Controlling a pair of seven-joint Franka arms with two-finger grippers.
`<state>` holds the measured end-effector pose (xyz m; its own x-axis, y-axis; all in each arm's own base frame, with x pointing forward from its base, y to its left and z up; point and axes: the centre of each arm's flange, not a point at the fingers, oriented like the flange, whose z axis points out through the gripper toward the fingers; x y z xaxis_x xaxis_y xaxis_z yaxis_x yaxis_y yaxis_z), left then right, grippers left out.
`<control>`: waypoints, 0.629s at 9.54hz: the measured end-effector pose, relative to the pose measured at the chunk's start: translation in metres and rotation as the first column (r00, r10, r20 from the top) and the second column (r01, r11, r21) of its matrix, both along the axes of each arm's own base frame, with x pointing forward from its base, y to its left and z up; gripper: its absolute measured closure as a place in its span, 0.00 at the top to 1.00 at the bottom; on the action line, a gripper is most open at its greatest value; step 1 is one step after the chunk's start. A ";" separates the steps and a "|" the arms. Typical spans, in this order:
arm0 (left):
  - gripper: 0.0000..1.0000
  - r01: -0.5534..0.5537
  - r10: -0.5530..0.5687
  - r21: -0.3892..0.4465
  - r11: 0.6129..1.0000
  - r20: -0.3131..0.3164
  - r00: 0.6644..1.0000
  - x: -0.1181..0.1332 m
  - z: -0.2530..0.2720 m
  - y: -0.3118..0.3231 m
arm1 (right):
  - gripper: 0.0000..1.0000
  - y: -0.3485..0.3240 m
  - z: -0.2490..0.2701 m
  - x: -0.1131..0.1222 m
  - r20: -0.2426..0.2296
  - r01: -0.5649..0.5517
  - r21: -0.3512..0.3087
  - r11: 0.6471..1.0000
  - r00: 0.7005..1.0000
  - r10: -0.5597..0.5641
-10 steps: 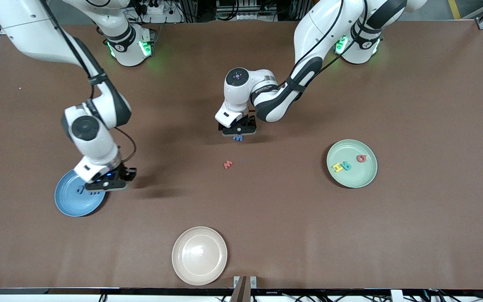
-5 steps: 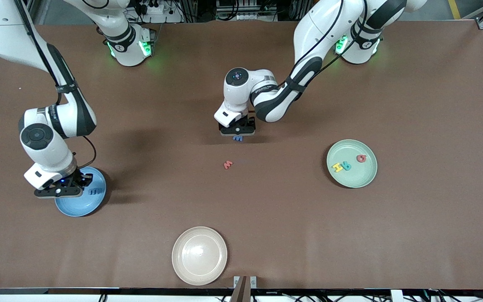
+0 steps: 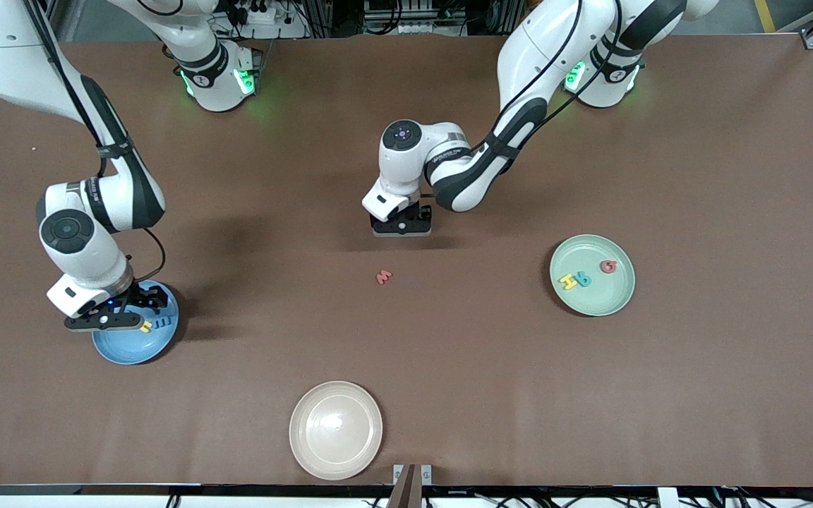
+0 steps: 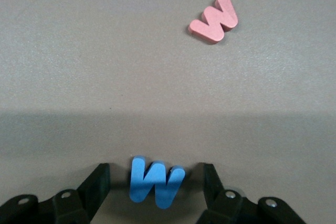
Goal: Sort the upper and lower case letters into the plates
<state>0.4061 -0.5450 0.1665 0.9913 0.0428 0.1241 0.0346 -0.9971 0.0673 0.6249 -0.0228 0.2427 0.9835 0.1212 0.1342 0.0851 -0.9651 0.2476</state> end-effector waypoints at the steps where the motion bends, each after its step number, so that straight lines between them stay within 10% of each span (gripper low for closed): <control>1: 0.73 0.000 0.000 0.004 1.000 -0.001 1.000 0.000 -0.001 0.001 | 1.00 0.016 0.001 0.001 -0.001 0.037 0.056 0.998 0.999 -0.037; 6: 0.46 0.001 -0.001 -0.007 1.000 0.005 1.000 0.001 0.003 -0.002 | 1.00 0.057 0.009 0.006 -0.021 0.102 0.130 0.986 0.995 -0.100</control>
<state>0.4070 -0.5467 0.1699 0.9907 0.0425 0.1292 0.0331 -0.9967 0.0742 0.6309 0.0343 0.2512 0.9918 0.0032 0.1280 -0.0120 -0.9930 0.1178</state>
